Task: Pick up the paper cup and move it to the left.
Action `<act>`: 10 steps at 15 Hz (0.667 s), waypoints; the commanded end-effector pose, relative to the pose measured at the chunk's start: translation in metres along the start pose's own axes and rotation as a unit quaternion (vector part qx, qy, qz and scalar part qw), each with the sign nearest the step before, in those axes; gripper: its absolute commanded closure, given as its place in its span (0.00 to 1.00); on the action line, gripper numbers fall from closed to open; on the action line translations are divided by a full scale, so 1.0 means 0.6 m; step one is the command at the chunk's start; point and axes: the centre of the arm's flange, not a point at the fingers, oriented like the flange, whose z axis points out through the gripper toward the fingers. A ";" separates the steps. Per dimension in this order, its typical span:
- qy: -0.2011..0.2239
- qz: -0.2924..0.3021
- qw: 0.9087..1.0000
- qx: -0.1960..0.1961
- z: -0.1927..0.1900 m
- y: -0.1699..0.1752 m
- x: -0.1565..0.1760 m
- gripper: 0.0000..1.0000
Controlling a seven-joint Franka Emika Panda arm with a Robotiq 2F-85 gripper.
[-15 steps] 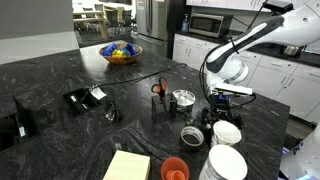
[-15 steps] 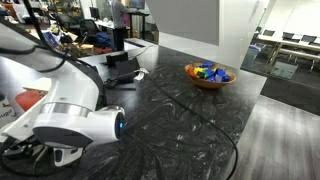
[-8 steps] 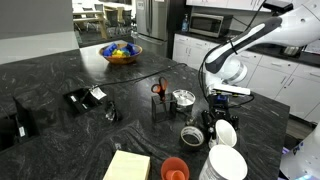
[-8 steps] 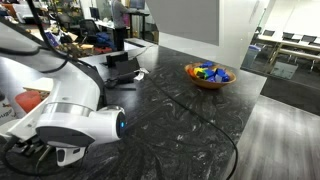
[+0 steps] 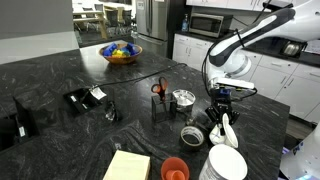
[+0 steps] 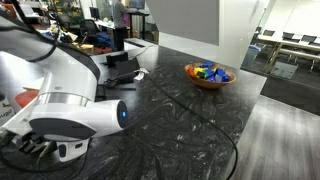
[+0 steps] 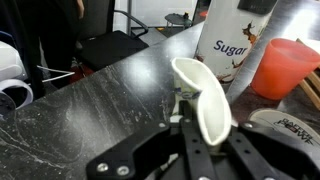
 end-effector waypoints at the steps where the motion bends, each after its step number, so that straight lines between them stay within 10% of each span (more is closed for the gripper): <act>1: 0.000 -0.002 1.000 0.003 -0.015 0.015 -0.018 1.00; 10: 0.003 0.015 0.999 0.052 -0.100 0.050 -0.023 0.99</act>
